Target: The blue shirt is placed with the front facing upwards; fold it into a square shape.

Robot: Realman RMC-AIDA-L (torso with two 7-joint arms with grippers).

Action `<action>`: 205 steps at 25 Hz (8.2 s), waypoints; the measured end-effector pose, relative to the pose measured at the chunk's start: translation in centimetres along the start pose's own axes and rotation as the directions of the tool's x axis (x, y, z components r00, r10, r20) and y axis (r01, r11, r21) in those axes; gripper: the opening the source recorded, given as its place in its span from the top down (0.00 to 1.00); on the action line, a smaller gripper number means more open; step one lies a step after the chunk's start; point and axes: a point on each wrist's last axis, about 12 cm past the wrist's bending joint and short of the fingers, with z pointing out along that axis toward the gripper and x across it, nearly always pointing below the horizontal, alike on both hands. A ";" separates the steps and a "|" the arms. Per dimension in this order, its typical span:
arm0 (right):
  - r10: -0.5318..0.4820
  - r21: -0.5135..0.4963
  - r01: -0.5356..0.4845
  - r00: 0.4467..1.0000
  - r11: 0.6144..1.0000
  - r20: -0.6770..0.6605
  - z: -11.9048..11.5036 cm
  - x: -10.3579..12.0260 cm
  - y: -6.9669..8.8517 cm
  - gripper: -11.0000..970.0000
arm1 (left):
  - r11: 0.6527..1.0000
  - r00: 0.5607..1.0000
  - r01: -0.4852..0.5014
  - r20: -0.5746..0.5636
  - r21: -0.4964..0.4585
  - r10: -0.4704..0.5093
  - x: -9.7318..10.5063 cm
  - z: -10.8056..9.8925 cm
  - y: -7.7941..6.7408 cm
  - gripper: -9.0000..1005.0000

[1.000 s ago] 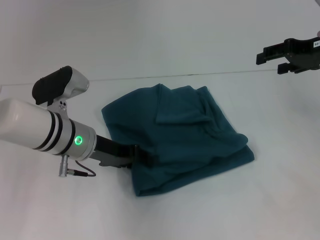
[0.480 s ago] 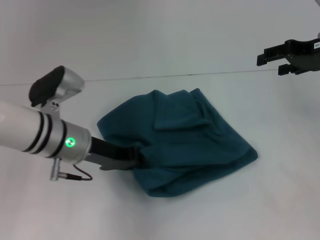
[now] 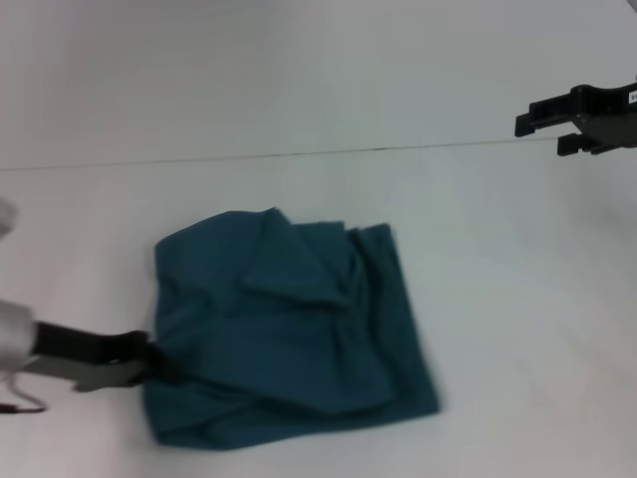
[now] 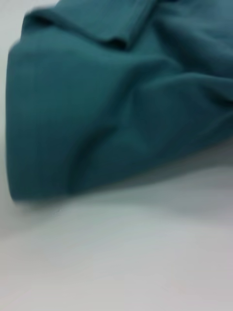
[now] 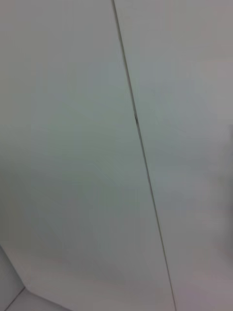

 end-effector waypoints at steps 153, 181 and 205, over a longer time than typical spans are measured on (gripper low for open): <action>-0.021 -0.218 -0.018 0.985 0.976 -0.173 14.7 10.1 9.6 0.90 | 0.863 0.872 0.066 0.391 0.501 -0.294 6.7 -6.0 5.6 0.12; -0.134 -0.029 0.131 0.981 0.991 -0.140 14.4 8.3 7.6 0.62 | 0.860 0.870 0.071 0.391 0.505 -0.302 7.1 -5.8 5.8 0.12; -0.449 -0.303 0.368 0.851 0.879 -0.272 11.6 8.8 11.8 0.58 | 0.871 0.865 0.077 0.402 0.486 -0.301 7.3 -6.9 6.5 0.12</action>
